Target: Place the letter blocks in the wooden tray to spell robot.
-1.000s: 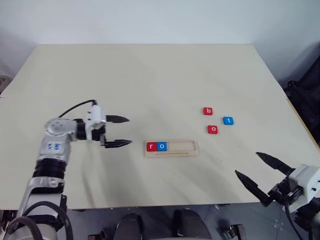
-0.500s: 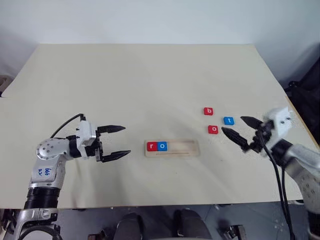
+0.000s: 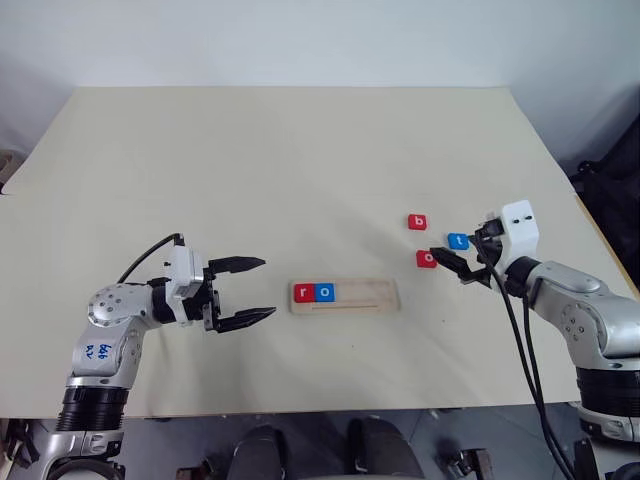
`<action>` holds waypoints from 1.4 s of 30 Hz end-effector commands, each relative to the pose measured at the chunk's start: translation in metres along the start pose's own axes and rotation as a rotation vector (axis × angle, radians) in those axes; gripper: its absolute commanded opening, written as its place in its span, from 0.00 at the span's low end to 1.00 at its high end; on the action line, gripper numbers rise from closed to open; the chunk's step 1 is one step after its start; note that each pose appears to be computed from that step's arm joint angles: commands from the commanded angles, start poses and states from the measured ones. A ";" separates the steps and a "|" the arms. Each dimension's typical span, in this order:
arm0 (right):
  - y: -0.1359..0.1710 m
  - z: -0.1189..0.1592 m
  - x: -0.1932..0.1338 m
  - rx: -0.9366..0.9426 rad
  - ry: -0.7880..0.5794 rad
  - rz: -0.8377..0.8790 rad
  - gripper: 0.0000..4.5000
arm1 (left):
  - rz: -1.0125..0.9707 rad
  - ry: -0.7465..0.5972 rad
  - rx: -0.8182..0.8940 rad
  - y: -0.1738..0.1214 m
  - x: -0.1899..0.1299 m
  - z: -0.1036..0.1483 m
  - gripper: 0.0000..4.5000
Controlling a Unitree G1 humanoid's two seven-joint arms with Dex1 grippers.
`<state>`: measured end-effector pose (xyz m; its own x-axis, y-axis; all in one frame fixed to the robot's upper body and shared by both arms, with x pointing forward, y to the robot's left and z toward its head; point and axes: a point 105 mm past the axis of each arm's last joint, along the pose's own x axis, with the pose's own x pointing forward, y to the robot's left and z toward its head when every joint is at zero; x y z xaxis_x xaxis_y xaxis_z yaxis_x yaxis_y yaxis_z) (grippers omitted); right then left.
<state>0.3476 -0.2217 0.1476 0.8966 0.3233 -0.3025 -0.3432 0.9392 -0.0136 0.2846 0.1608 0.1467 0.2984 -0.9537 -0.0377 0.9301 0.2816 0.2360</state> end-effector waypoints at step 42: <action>0.036 0.037 0.082 0.180 0.015 -0.237 0.42 | 0.027 -0.047 0.068 0.003 0.018 0.010 1.00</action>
<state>0.4221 -0.1585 0.1391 0.9224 0.0697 -0.3799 -0.0469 0.9965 0.0691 0.2925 0.1472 0.1500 0.3304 -0.9438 0.0034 0.9075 0.3187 0.2737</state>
